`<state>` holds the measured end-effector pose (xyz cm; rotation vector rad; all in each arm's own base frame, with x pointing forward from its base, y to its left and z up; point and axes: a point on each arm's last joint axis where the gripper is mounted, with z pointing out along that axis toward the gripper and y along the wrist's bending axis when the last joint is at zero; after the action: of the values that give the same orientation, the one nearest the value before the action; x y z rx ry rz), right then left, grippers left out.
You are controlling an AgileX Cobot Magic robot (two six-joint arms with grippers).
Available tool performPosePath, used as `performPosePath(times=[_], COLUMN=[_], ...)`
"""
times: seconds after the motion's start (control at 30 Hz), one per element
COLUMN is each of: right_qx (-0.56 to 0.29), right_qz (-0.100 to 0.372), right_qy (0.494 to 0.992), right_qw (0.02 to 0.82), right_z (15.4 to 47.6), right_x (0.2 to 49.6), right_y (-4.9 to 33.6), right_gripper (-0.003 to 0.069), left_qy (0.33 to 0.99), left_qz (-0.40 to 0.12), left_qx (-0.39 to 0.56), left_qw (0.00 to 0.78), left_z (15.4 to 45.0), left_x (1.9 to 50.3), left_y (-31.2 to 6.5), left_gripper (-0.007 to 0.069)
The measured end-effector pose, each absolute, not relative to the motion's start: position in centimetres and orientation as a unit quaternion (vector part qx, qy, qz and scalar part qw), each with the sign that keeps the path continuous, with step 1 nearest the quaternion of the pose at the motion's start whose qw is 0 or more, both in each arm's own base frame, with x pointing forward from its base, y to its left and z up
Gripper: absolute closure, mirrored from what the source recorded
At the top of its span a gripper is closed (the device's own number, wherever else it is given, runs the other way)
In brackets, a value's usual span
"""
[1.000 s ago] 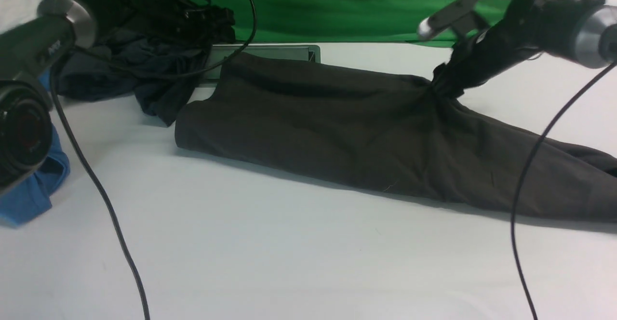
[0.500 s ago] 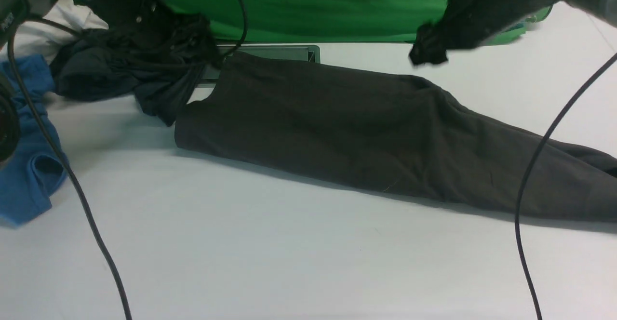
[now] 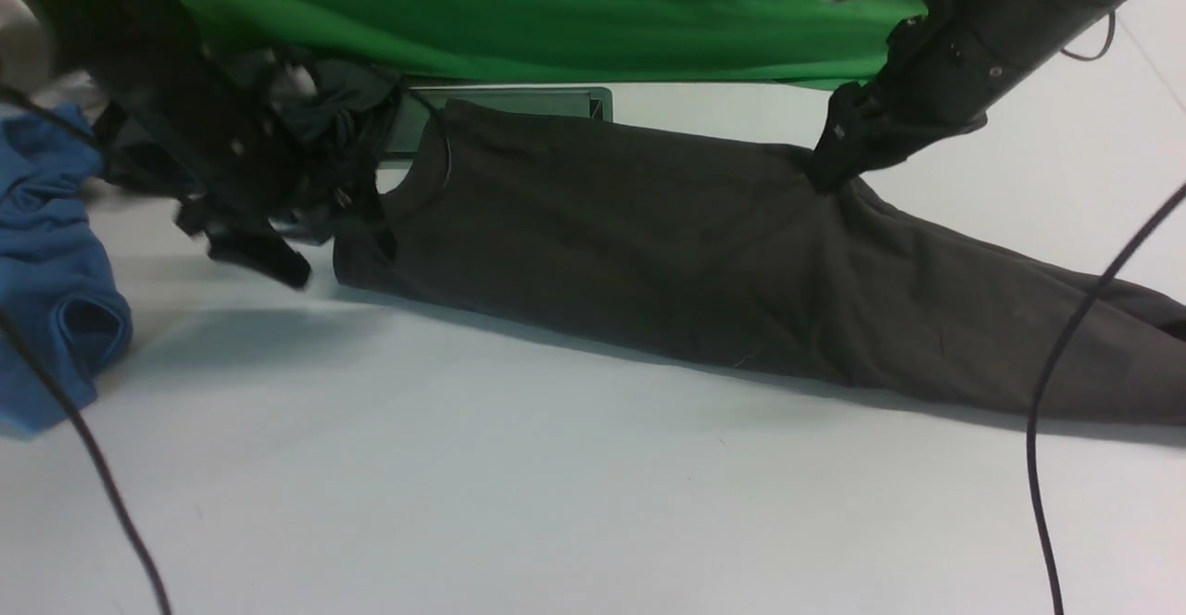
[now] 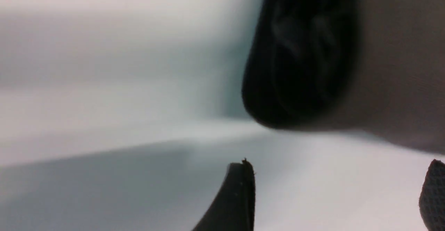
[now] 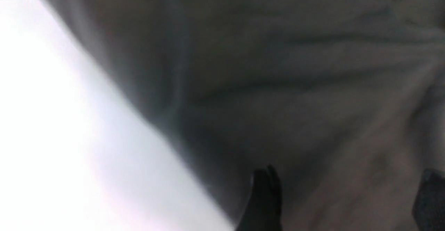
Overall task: Fold a long-sleeved shirt on a white desktop.
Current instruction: 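Grasp the waist and leg ends of the folded dark trousers and straighten them on the table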
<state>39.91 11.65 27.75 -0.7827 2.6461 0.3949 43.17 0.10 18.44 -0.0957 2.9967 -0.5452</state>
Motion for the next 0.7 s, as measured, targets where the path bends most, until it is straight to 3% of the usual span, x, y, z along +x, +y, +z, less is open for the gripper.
performPosePath(times=[0.1,0.23,0.43,0.5,0.57,0.6,0.7], right_qx=[-0.291,-0.312,-0.325,-0.326,-0.325,-0.325,-0.327], right_qz=[0.143,0.144,0.147,0.147,0.145,0.145,0.144], right_qy=[0.931,0.922,0.911,0.909,0.905,0.904,0.899], right_qw=[0.169,0.178,0.209,0.216,0.234,0.236,0.255], right_z=[27.9,28.7,31.0,31.6,32.7,32.8,34.2], right_x=[38.2,36.4,34.4,34.1,33.5,33.5,32.7], right_y=[12.5,13.6,14.1,13.9,13.7,13.7,13.4], right_gripper=[0.0137,0.0137,0.0137,0.0137,0.0137,0.0137,0.0137], left_qy=[0.979,0.97,0.963,0.963,0.965,0.965,0.967], left_qz=[-0.191,-0.216,-0.241,-0.241,-0.24,-0.24,-0.238], left_qx=[-0.059,-0.082,-0.074,-0.069,-0.054,-0.053,-0.042], left_qw=[0.049,0.073,0.094,0.096,0.096,0.095,0.079], left_z=[16.1,15.8,15.5,15.4,15.2,15.2,14.7], left_x=[44.0,44.6,45.0,45.1,45.1,45.0,44.8], left_y=[0.5,1.0,1.1,1.2,1.1,1.1,1.1], left_gripper=[-0.0041,-0.0031,0.0065,0.0124,0.0263,0.0276,0.0514])
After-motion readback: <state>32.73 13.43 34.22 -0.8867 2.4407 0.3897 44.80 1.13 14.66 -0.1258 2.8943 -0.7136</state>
